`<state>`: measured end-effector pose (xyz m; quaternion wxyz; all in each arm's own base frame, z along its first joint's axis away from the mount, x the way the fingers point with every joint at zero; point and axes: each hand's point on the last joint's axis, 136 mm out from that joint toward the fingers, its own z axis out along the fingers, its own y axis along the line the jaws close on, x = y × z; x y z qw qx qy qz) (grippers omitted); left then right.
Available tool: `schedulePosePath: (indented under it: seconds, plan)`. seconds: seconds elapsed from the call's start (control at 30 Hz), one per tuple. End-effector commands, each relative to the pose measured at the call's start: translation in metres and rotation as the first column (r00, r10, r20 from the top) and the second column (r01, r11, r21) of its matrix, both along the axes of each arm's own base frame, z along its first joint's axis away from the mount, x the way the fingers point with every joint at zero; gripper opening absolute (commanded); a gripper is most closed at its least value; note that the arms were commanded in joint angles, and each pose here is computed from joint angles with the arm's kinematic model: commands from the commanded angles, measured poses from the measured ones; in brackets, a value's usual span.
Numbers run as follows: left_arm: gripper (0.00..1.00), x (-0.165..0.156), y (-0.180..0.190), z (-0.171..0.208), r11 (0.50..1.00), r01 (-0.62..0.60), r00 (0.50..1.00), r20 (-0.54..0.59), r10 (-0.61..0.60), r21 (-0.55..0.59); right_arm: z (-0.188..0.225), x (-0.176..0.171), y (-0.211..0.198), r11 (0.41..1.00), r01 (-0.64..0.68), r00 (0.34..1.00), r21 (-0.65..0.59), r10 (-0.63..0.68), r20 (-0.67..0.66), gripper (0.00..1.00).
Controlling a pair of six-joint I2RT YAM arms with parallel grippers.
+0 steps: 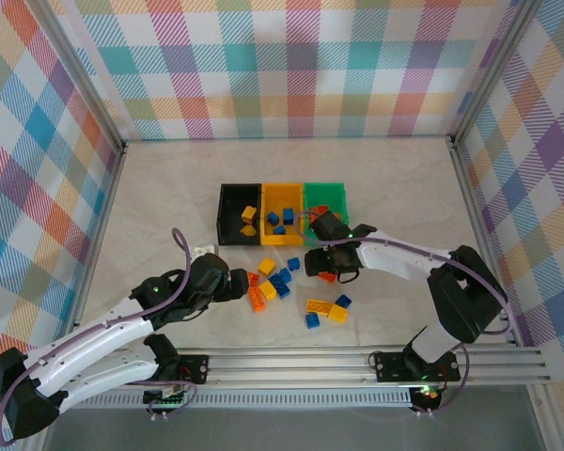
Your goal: Sort the legos into containers by color
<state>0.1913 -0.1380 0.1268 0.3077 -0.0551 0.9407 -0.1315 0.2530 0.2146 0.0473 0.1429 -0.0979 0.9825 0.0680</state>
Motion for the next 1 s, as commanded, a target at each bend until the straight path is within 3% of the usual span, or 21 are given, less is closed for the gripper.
schedulePosePath:
  seconds: [0.0,0.37,0.67,0.97]
  plan:
    - [1.00,-0.005,0.013,-0.013,0.999,-0.033,0.999,-0.023,0.034,0.028,-0.007,-0.010,-0.004,0.994,-0.076,0.996,-0.073,0.072,-0.054,0.81]
    - [1.00,-0.001,0.016,-0.016,0.998,-0.051,0.998,-0.028,0.052,0.031,-0.032,-0.004,-0.013,0.982,-0.067,0.995,-0.176,0.052,-0.089,0.72]
    - [1.00,-0.001,0.013,-0.010,0.999,-0.038,0.999,-0.016,0.039,0.008,-0.040,-0.002,-0.010,0.990,-0.053,0.995,-0.128,0.041,-0.094,0.48]
    - [1.00,0.001,0.009,-0.008,1.000,-0.027,0.999,-0.018,0.027,0.002,-0.025,-0.001,-0.012,0.997,-0.028,0.999,-0.073,0.026,-0.028,0.38]
